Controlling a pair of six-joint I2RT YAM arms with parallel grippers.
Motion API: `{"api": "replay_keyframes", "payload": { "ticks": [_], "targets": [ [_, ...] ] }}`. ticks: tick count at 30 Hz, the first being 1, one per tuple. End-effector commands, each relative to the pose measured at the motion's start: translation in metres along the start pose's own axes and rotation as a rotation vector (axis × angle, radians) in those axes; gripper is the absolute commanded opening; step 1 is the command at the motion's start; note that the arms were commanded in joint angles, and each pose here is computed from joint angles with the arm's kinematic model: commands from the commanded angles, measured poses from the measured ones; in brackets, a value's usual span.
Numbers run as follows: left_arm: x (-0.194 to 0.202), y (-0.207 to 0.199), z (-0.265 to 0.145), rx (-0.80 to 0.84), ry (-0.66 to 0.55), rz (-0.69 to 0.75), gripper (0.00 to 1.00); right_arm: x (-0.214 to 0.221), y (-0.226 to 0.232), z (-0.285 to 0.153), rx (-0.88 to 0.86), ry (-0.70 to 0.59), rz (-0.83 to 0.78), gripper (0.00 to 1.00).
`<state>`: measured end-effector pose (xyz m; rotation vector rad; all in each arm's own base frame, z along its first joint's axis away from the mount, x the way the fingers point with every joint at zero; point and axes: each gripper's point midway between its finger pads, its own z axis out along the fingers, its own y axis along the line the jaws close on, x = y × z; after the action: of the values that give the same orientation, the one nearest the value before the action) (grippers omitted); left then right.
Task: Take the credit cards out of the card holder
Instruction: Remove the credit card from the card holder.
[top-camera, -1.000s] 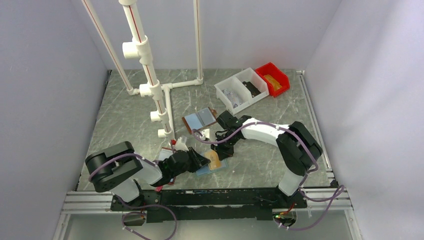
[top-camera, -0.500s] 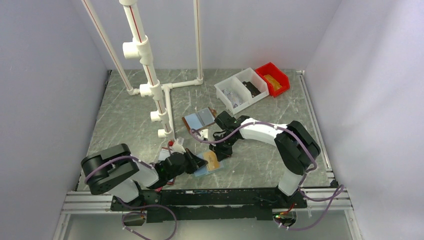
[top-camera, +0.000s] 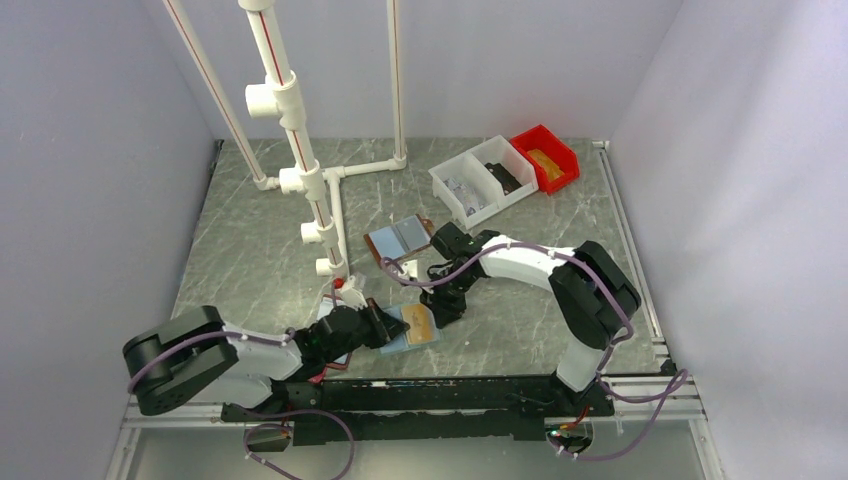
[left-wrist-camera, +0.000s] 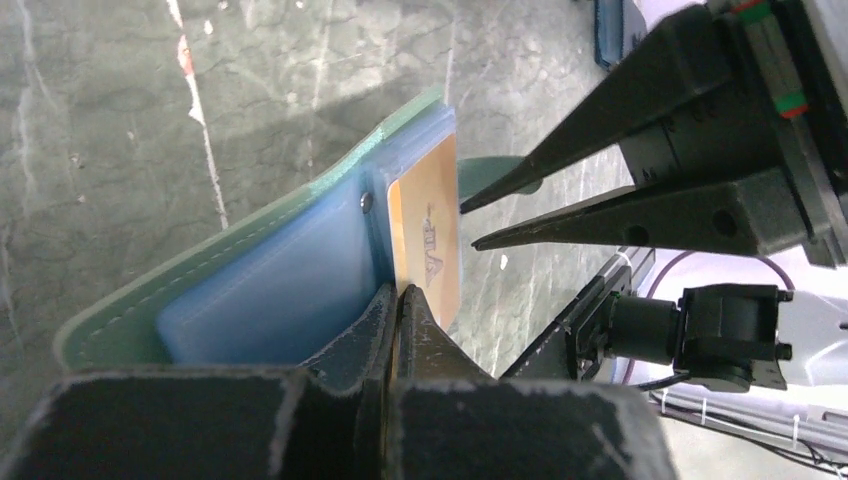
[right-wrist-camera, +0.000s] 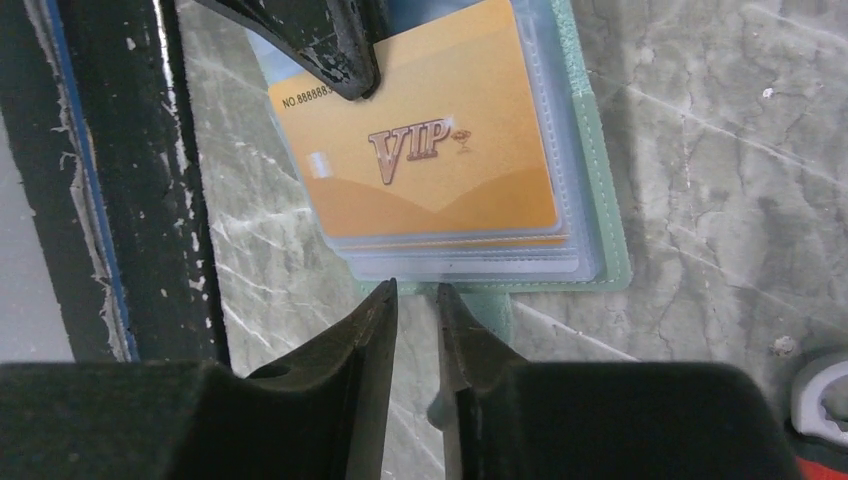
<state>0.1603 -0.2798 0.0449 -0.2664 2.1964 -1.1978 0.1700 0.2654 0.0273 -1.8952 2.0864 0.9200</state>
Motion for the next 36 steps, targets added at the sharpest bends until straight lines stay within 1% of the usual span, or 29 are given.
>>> {"api": "replay_keyframes", "payload": {
  "ticks": [1,9,13,16,21,25,32,36],
  "targets": [
    [-0.001,-0.005,-0.009,0.054,0.005,0.161,0.00,-0.031,0.011,-0.024,-0.055,-0.127,-0.044,0.26],
    [-0.006,-0.024,-0.017,0.133,-0.035,0.299,0.00,-0.058,0.027,-0.056,-0.160,-0.311,0.005,0.42],
    [-0.004,-0.036,-0.019,0.172,-0.055,0.371,0.00,-0.064,0.030,-0.060,-0.208,-0.363,0.055,0.45],
    [-0.002,-0.039,-0.019,0.183,-0.063,0.391,0.00,-0.065,0.026,-0.059,-0.220,-0.375,0.112,0.45],
    [-0.004,-0.038,-0.022,0.207,-0.093,0.371,0.00,-0.060,0.012,-0.053,-0.192,-0.360,0.213,0.47],
    [-0.007,-0.041,-0.026,0.233,-0.117,0.354,0.00,-0.060,0.016,-0.051,-0.239,-0.362,0.246,0.47],
    [-0.013,-0.042,-0.033,0.238,-0.143,0.302,0.00,-0.066,0.026,-0.056,-0.297,-0.381,0.254,0.39],
    [-0.019,-0.049,-0.039,0.266,-0.168,0.281,0.00,-0.065,0.027,-0.051,-0.316,-0.367,0.296,0.36]
  ]
}}
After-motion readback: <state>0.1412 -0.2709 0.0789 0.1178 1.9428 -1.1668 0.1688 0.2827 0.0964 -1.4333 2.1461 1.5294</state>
